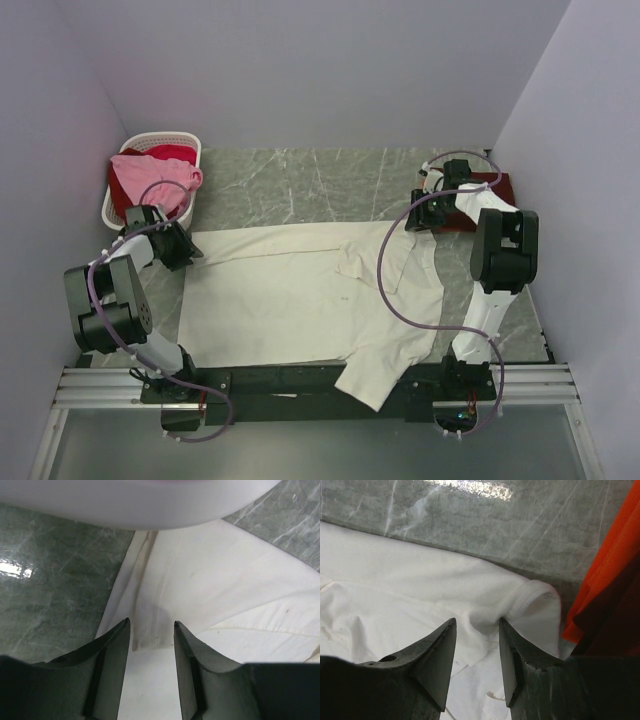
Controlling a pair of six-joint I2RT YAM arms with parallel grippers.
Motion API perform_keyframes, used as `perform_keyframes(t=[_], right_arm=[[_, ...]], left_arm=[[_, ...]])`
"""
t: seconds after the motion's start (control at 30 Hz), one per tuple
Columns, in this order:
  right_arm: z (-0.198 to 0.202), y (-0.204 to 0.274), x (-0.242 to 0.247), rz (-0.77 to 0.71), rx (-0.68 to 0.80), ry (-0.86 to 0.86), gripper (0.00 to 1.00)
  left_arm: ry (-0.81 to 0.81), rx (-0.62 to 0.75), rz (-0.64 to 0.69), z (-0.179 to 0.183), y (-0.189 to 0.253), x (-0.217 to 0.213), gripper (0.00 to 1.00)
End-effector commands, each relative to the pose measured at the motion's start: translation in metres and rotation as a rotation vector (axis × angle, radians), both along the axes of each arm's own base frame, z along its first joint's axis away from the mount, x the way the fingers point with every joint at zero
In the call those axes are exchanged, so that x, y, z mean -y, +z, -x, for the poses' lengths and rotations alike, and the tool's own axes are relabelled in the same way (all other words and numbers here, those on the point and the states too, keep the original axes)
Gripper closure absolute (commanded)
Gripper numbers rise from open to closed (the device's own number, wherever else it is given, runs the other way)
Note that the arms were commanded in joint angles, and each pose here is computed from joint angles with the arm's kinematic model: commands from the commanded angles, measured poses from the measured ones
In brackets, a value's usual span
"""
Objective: Fold and stack the t-shirts
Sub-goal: Fold the tshirt
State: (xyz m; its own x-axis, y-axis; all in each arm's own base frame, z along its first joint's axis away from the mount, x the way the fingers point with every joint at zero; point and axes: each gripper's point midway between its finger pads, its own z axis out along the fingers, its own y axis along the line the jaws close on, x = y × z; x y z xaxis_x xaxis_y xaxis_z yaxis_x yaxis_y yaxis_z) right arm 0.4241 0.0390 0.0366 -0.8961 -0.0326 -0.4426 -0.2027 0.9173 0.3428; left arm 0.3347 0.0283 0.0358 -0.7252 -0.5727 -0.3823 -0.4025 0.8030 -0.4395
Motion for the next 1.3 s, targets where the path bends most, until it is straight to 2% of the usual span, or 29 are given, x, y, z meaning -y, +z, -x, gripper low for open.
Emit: perform_keyframes(t=[0.0,0.33,0.4,0.57,0.83,1.1,1.27], right_arm=[[-0.012,0.012,0.002,-0.009,0.048,-0.008,0.53],[-0.013,0.011,0.004,-0.009,0.05,-0.015,0.54],[-0.012,0.01,0.004,-0.008,0.045,-0.015,0.54],[-0.012,0.01,0.005,-0.004,0.045,-0.017,0.57],[-0.012,0.005,0.005,-0.008,0.031,-0.016,0.71],[-0.013,0.003,0.007,-0.001,0.027,-0.016,0.87],[-0.015,0.004,0.011,0.013,0.037,-0.027,0.91]], left_arm=[[-0.012,0.006,0.042,-0.001,-0.002,0.007,0.55],[-0.007,-0.008,0.045,0.0,-0.004,0.007,0.6],[-0.01,-0.005,0.052,-0.003,-0.004,0.007,0.64],[-0.01,0.001,0.055,-0.014,-0.004,0.005,0.87],[-0.004,0.043,0.027,-0.028,0.007,-0.002,0.99],[0.013,0.089,0.009,-0.036,0.016,-0.01,0.99],[0.033,0.136,-0.01,-0.046,0.027,-0.019,0.99]])
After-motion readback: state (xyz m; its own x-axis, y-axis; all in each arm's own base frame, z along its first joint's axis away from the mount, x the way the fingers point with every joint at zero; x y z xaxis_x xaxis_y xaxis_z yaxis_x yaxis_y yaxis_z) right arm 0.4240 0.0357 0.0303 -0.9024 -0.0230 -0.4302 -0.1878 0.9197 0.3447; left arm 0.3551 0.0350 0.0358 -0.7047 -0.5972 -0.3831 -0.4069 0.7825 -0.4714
